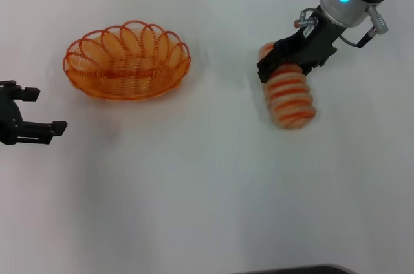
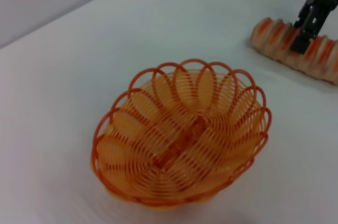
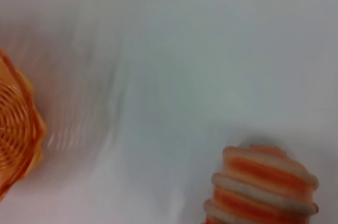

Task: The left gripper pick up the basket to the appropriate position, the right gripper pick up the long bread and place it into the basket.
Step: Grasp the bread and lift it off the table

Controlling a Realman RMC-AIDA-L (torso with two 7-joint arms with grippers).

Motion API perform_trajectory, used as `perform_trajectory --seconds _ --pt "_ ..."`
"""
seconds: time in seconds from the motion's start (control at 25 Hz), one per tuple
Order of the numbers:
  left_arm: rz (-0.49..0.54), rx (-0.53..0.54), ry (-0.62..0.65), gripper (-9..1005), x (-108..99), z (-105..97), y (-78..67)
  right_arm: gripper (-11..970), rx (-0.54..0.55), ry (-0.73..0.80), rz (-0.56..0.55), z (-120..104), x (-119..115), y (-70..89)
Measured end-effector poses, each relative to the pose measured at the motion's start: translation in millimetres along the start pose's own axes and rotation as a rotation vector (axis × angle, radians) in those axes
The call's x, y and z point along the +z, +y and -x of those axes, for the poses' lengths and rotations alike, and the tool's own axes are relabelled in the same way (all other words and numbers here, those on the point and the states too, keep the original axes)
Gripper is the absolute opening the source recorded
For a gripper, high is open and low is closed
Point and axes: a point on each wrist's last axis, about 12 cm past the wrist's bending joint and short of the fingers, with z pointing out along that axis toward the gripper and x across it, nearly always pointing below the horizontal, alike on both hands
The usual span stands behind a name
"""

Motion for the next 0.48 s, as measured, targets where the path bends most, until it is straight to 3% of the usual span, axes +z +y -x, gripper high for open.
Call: perform_trajectory --seconds 0.48 --pt "0.000 -0.015 0.000 871 2.1 -4.0 0.4 844 0.011 -0.016 0.003 -2.0 2.3 -3.3"
